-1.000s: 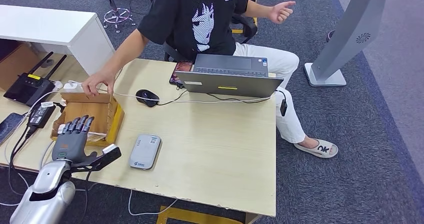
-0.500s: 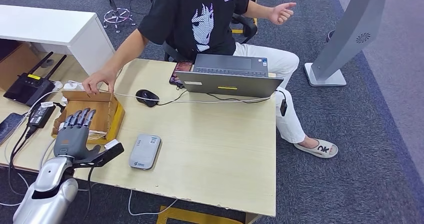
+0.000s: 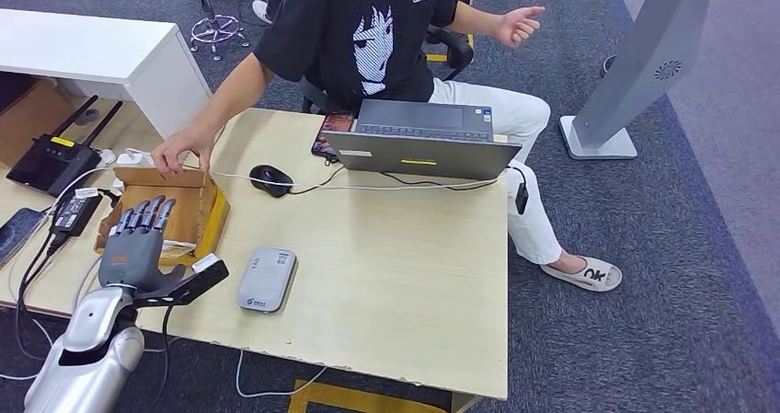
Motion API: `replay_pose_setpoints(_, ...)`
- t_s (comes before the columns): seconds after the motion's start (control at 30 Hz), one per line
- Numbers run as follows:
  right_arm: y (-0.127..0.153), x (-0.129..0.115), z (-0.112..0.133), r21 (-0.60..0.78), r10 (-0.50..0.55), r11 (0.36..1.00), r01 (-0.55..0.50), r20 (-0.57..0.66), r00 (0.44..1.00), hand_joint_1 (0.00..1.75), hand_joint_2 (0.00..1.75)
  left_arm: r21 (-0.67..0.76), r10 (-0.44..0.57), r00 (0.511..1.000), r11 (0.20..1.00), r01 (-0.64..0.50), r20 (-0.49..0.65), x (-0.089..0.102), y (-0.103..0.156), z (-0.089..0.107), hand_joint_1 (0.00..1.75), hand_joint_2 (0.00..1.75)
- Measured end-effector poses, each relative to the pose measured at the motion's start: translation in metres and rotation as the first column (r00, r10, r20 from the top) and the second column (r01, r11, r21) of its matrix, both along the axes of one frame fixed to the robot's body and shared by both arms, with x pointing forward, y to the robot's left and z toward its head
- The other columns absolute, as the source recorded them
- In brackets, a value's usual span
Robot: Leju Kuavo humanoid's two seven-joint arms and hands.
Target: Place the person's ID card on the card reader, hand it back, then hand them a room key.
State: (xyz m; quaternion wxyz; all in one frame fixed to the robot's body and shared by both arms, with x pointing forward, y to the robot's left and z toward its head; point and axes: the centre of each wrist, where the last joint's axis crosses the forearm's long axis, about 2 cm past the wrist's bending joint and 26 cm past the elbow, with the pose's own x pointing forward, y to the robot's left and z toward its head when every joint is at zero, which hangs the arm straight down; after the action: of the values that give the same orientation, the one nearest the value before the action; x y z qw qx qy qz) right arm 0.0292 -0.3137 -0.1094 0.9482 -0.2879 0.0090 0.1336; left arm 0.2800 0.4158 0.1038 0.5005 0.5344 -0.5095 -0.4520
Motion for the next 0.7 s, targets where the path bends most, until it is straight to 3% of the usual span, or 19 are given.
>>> replay_pose_setpoints(0.57,0.0,0.0,0.0,0.005,-0.017,1.0,0.017,-0.005,1.0,0.0,1.75,0.016,0.032,0.996,0.999,-0.031,-0.086,-0.002,0.01,0.005,0.02,1.75)
replay_pose_setpoints(0.6,0.0,0.0,0.0,0.006,-0.017,1.0,0.017,-0.005,1.0,0.0,1.75,0.021,0.035,0.995,0.999,-0.033,-0.088,-0.002,0.012,0.006,0.19,1.75)
replay_pose_setpoints(0.7,0.0,0.0,0.0,0.006,-0.017,1.0,0.017,-0.005,1.0,0.0,1.75,0.032,0.041,0.995,0.999,-0.039,-0.094,-0.002,0.017,0.007,1.28,1.75)
